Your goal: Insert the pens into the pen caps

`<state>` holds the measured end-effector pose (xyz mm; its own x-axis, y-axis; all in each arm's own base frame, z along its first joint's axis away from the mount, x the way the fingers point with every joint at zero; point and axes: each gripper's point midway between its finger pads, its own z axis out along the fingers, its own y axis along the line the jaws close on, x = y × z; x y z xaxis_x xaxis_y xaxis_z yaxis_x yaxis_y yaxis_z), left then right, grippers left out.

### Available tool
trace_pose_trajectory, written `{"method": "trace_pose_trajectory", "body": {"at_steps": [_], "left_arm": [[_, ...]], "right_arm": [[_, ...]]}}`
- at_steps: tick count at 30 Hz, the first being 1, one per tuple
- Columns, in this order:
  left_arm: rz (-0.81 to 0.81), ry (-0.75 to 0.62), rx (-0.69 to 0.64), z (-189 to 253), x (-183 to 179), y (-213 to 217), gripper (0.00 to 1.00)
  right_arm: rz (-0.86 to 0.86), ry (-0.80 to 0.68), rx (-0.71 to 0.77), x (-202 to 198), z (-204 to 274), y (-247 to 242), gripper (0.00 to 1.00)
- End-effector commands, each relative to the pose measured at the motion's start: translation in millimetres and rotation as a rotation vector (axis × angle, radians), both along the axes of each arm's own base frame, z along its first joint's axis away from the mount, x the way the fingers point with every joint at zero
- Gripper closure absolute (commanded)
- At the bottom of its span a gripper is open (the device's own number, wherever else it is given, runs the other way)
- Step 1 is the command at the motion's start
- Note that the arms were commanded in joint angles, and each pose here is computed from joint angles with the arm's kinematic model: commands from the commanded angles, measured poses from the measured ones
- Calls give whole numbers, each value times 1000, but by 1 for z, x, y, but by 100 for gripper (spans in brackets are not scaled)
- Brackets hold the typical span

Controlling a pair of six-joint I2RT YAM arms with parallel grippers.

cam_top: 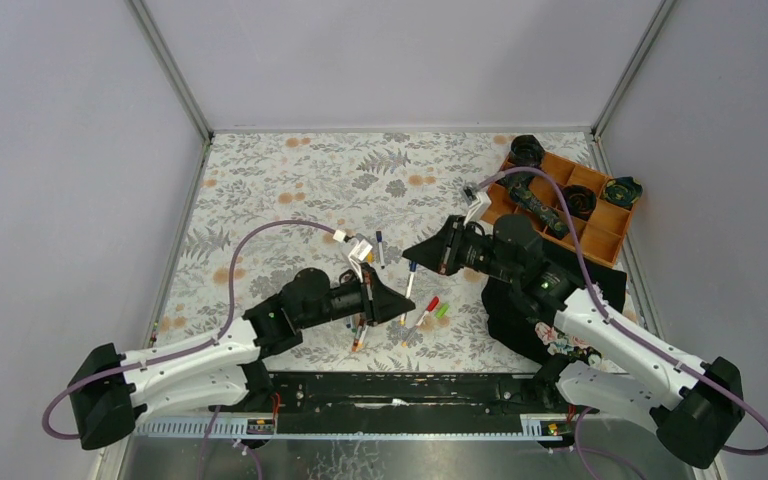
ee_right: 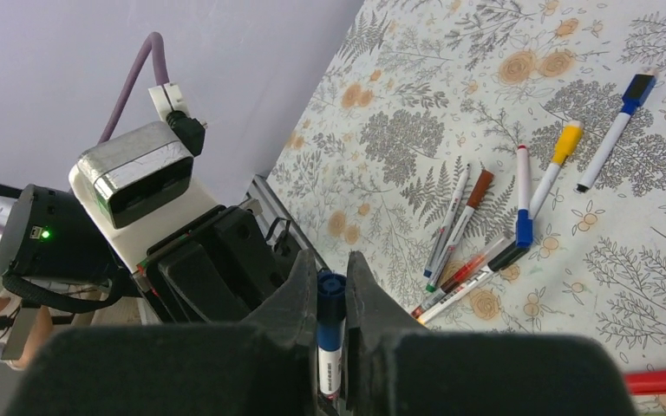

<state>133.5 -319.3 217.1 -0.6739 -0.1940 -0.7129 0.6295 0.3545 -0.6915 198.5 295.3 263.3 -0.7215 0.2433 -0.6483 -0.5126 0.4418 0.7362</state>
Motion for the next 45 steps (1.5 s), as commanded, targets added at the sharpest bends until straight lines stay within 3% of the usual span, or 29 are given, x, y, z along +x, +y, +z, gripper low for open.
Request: {"method": "trace_pose_trajectory", "body": {"at_steps": [1,9,15,17,22,30,34,45], "left_arm": [[71,-210,-260,103,35,0,100],[66,-265,-313,129,59,3,100],[76,-204,-154,79,67,3,100],[79,-131,-46,41,66,6,100],[97,40,181,-38,54,24,100],[173,236,418,-112,30,39,100],[200,324,498,-139,19,34,100],[204,359,746,-177,8,12,99]], "right_arm": [[232,221,-29,-61,-43,6,100],[272,372,-54,-81,-83,4,100],[118,233,-157,-52,-73,-9,100],[16,156,-212,-31,-66,-19,90],[-152,-2,-288,1,-41,-41,44],[-322,-80,-389,23,-41,-72,14],[-344,-29,-414,22,-55,-76,10],[-381,17,-430,17,-78,-87,10]]}}
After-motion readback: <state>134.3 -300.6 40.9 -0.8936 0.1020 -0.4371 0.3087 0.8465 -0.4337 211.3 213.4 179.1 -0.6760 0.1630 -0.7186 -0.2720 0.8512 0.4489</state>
